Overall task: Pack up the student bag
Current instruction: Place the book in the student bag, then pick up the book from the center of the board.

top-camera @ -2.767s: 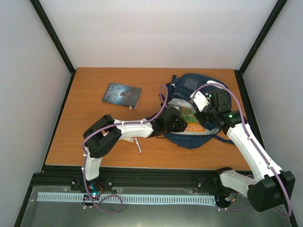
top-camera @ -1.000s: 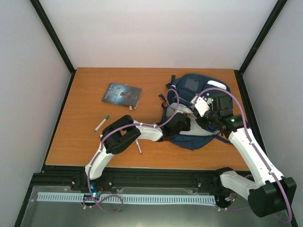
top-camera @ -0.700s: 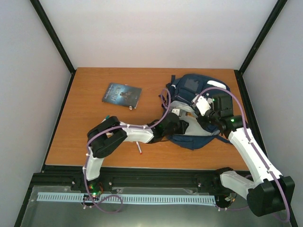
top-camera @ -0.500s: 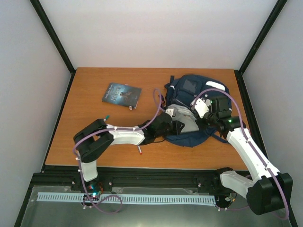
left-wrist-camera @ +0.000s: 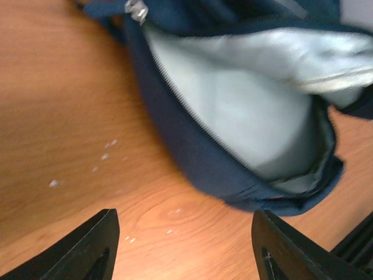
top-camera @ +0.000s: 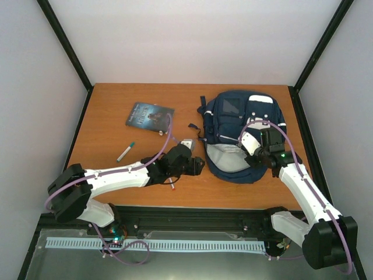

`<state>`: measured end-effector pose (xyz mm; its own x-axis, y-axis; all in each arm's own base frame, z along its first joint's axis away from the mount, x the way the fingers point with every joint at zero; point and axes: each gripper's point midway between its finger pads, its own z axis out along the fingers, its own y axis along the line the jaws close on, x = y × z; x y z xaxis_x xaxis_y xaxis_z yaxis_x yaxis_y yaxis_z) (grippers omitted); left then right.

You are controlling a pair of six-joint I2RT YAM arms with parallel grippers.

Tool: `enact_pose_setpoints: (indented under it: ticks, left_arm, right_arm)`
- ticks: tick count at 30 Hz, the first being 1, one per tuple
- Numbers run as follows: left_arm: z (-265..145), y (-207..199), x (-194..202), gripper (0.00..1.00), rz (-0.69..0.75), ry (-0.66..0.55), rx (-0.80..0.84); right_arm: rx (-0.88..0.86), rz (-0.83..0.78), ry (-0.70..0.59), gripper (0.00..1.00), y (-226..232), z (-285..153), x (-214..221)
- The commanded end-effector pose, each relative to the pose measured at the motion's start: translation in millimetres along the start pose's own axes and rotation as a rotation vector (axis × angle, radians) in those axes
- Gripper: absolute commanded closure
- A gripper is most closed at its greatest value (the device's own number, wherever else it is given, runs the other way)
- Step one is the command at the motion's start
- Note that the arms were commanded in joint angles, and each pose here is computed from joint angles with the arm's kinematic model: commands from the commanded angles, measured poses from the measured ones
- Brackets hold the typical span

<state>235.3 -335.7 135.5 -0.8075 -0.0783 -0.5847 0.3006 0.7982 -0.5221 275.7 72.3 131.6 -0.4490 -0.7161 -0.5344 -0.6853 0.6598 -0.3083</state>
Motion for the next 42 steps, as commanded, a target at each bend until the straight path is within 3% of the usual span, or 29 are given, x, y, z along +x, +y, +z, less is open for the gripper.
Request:
enact_pose_setpoints:
  ticks: [1,7,13,14,16,18,22,27,31,34,42]
  left_arm:
    - [-2,36,21,0.35,0.009,0.064,-0.118]
    - [0,61,12,0.35,-0.073,0.052,-0.182]
    - [-11,89,-19,0.26,-0.139,0.016,-0.233]
    - [-15,96,-25,0.24,-0.151,0.013,-0.254]
    - [-23,108,-44,0.2,-0.185,-0.016,-0.295]
    - [-32,119,-67,0.15,-0.226,-0.056,-0.324]
    - [-49,145,-114,0.06,-0.308,-0.142,-0.385]
    - [-55,176,-157,0.0,-0.394,-0.172,-0.472]
    - [-54,198,-189,0.0,-0.427,-0.179,-0.496]
    - [-54,223,-209,0.0,-0.421,-0.181,-0.556]
    - [-30,309,-245,0.0,-0.484,-0.144,-0.661]
  right_arm:
    - [0.064,-0.002,0.067,0.97,-14,-1,16]
    - [0.095,-0.015,0.121,0.97,-21,-4,35]
    - [0.104,0.006,0.142,0.96,-33,-13,47]
    - [0.094,0.007,0.14,0.91,-31,-16,45]
    - [0.042,0.017,0.101,0.66,-22,-25,36]
    - [0.006,0.046,0.02,0.47,-17,-41,16]
    - [-0.076,0.091,-0.19,0.3,-2,-80,-29]
    - [-0.281,0.144,-0.415,0.2,30,-100,-66]
    - [-0.326,0.236,-0.423,0.14,32,-80,-64]
    - [-0.306,0.242,-0.406,0.0,30,-74,-59]
    - [-0.246,0.259,-0.385,0.0,21,-67,-54]
